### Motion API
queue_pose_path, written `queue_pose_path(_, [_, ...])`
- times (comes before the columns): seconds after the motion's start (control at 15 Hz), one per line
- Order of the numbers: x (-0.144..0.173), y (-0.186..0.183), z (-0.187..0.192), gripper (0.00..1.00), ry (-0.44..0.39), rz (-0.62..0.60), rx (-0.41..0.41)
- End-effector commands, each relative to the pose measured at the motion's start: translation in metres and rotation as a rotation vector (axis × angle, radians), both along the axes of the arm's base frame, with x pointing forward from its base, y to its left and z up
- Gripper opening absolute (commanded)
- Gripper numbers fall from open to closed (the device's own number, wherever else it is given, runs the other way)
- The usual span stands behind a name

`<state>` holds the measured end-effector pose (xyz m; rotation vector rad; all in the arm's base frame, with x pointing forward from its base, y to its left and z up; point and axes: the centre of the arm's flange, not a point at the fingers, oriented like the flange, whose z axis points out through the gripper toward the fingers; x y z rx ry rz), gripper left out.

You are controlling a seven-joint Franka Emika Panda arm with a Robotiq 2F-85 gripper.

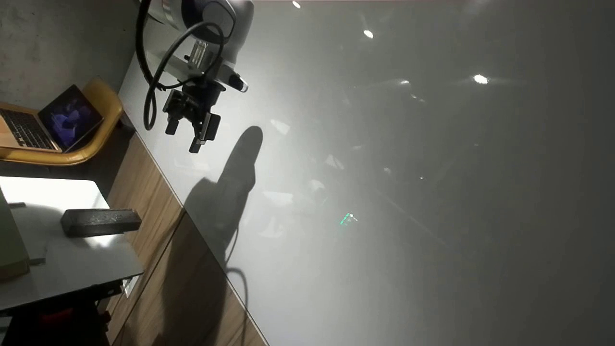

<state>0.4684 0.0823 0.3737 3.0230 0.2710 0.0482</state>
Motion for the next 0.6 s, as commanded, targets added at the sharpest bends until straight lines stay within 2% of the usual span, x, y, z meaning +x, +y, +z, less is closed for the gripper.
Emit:
queue_pose_path(0.0, [-0.002, 0.001, 0.009, 1.00, -0.013, 0.001, 0.000])
queue_pose_path(0.2, [-0.006, 0.001, 0.024, 1.00, -0.036, 0.002, 0.000])
queue_pose_path(0.53, [-0.006, 0.001, 0.023, 1.00, -0.035, 0.002, 0.000])
